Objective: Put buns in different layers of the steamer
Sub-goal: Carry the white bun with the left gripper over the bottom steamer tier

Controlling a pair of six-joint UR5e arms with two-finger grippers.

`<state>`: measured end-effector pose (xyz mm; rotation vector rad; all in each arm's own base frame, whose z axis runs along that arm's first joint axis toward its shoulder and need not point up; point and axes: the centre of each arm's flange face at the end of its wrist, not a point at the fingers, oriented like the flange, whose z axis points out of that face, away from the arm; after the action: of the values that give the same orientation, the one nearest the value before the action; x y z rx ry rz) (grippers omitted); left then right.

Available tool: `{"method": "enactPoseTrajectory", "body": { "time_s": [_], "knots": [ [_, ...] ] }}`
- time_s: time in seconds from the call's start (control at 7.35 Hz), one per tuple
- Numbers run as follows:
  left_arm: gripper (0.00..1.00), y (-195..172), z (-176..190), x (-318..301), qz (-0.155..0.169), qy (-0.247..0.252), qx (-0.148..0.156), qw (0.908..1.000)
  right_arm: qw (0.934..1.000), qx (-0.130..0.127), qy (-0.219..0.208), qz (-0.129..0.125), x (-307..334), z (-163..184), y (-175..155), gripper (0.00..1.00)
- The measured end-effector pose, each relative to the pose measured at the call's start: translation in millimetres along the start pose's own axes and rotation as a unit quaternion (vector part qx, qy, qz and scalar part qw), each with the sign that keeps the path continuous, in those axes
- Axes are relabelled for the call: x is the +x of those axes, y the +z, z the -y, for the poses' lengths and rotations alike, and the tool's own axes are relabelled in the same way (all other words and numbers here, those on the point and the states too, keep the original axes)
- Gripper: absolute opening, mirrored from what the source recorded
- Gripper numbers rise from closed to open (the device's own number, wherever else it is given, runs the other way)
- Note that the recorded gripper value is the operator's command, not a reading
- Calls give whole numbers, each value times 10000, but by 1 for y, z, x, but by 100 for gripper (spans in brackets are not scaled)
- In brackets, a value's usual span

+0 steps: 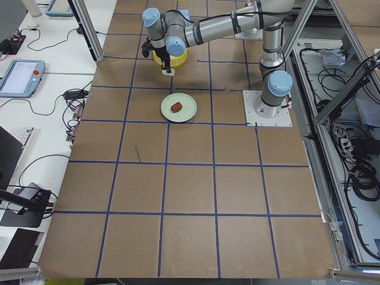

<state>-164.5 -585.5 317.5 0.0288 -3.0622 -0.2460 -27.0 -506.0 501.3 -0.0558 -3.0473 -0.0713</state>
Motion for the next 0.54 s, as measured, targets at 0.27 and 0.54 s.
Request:
{"method": "enactPoseTrajectory", "body": {
  "time_s": [0.27,0.54],
  "knots": [
    [14,0,-8,94,-968,-816,418,9911,10000,18,7,-9,0,0,-1,14],
    [48,38,-7,167,-1509,-1181,550,9799,10000,23,8,-21,0,0,-1,15]
  ]
}}
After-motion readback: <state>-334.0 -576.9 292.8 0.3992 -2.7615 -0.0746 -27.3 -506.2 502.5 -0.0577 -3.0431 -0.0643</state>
